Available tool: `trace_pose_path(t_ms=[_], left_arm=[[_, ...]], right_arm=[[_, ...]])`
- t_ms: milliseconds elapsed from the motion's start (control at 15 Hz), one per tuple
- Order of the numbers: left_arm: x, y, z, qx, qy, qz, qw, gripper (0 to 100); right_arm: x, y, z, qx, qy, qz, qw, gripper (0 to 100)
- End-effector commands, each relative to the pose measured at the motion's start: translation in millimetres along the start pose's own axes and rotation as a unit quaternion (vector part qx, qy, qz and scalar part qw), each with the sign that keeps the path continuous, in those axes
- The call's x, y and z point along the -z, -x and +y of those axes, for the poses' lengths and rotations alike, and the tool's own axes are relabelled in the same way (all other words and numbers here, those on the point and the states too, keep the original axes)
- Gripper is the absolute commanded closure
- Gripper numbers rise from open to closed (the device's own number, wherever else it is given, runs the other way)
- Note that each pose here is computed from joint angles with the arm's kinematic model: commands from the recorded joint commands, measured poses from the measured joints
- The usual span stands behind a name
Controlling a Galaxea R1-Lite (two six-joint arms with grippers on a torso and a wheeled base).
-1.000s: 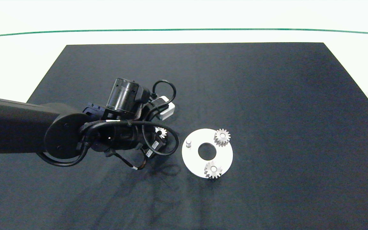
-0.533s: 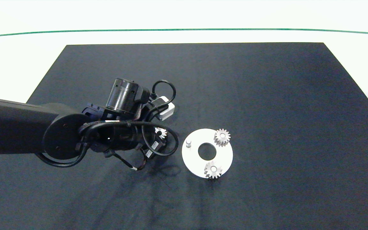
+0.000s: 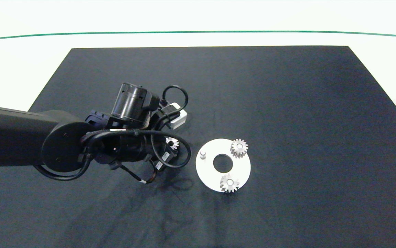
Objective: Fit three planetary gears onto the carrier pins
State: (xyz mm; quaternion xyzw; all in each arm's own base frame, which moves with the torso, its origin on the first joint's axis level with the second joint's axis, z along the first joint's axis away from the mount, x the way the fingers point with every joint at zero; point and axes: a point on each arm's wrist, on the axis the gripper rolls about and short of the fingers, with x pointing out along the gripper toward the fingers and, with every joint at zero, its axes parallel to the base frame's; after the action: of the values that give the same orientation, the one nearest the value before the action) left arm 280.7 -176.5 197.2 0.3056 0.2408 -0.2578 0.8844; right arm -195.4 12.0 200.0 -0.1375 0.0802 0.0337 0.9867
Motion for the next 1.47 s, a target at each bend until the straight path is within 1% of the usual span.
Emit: trace_pose_path(t_ms=[67, 200, 267, 533, 733, 1000, 1267, 1333, 1467], left_arm=[[-6.9, 10.6, 1.7, -0.005, 0.002, -0.019, 0.9998, 90], [-9.3, 20.9, 2.9, -0.008, 0.0, -0.03, 0.9995, 90], [-11.2, 22.6, -1.4, -0.003, -0.004, -0.034, 0.9994, 90], [-10.4, 22.8, -2.2, -0.002, -0.006, -0.033, 0.9994, 90], [-11.9, 25.9, -0.4, -0.004, -0.003, -0.037, 0.9993, 90], [-9.5, 24.9, 0.4, -0.003, 0.0, -0.029, 0.9996, 90], [-11.0, 13.2, 0.7, -0.004, 0.005, -0.026, 0.9996, 90], [-9.9, 8.4, -0.7, -0.001, 0.004, -0.021, 0.9998, 90], [-10.2, 7.1, -0.2, -0.002, 0.004, -0.019, 0.9998, 90]], right_arm=[[0.1, 0.3, 0.5, 0.0, 0.002, 0.002, 1.0, 0], [0.5, 0.6, 0.6, 0.0, 0.002, 0.001, 1.0, 0], [0.8, 0.8, 0.7, 0.0, 0.002, 0.001, 1.0, 0], [-0.2, 4.0, 1.1, 0.002, 0.005, -0.006, 1.0, 0], [-0.7, 4.0, 0.9, 0.002, 0.005, -0.006, 1.0, 0], [-1.1, 3.7, 1.1, 0.003, 0.004, -0.005, 1.0, 0], [-0.4, 3.1, 1.2, 0.002, 0.004, -0.004, 1.0, 0], [-0.7, 2.9, 0.8, 0.001, 0.004, -0.003, 1.0, 0], [-0.4, 1.2, 0.7, 0.0, 0.004, 0.001, 1.0, 0]])
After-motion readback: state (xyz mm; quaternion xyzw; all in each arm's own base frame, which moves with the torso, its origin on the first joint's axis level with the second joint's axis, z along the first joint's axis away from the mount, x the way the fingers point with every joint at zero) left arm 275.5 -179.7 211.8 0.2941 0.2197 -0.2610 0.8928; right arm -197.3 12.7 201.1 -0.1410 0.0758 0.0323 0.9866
